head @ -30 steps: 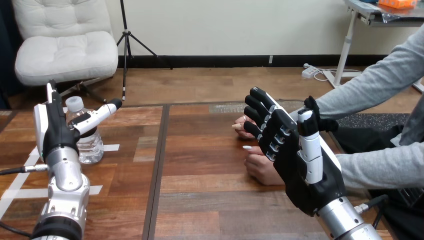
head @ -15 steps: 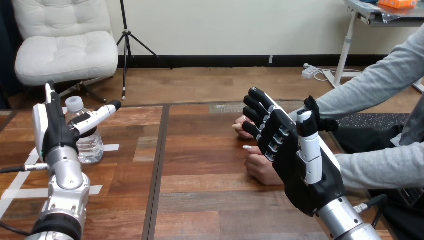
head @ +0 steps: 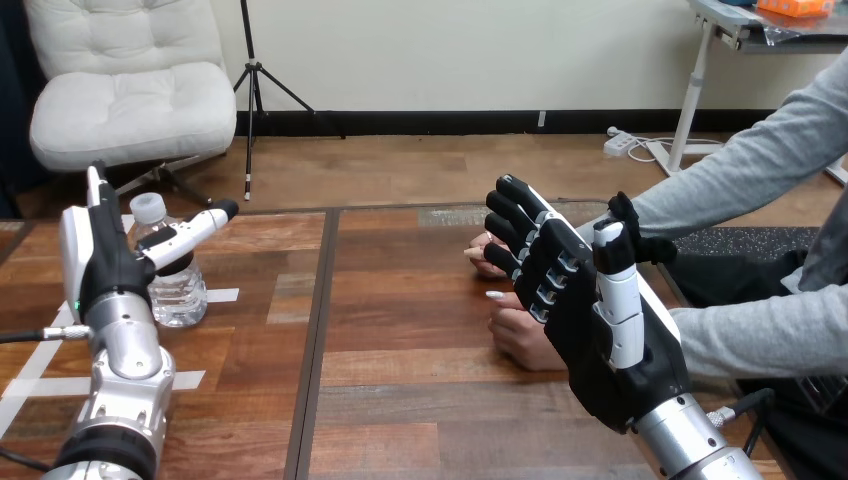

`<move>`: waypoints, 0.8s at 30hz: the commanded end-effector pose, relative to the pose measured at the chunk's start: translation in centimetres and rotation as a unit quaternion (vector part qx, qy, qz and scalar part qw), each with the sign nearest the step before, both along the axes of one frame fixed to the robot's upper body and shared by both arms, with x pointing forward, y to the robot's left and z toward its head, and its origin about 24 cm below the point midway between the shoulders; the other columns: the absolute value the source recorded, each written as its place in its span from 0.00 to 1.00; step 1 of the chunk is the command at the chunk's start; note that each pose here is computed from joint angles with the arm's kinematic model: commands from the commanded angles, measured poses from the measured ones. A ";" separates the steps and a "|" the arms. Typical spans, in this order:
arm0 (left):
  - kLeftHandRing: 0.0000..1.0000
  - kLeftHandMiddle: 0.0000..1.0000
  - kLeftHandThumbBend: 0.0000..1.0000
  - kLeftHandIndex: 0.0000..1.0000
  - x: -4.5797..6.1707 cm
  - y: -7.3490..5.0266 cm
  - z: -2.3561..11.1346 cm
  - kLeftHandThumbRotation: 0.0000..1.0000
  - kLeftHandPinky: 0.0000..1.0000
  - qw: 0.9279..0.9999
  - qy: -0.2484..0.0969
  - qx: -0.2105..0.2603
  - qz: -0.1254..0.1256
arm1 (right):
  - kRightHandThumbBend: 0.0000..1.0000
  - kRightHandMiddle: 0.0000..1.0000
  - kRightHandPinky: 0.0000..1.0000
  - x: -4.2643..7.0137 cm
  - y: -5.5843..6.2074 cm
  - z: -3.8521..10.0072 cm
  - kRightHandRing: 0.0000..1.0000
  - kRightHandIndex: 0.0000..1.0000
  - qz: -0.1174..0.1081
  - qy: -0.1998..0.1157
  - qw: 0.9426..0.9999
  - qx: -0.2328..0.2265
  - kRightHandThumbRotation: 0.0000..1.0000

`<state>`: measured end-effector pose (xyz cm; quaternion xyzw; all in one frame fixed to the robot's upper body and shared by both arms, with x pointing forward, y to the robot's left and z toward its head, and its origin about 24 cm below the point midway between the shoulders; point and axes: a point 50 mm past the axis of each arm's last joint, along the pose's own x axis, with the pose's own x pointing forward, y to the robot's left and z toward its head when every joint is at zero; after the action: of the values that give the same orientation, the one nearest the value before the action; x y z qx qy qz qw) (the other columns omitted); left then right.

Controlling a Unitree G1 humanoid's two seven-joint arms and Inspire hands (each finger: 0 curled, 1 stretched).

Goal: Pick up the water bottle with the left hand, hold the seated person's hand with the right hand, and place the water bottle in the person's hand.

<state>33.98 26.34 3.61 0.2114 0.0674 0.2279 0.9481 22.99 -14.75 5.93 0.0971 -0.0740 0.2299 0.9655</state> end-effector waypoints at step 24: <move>1.00 1.00 1.00 1.00 1.9 0.8 3.7 0.28 0.93 0.999 -0.035 0.024 0.007 | 0.85 0.97 1.00 0.4 0.1 1.6 1.00 0.95 0.001 -0.037 0.999 0.014 1.00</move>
<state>33.85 26.93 3.64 0.2177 0.0765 0.2407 0.9428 22.97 -14.75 5.91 0.1006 -0.0741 0.2296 0.9652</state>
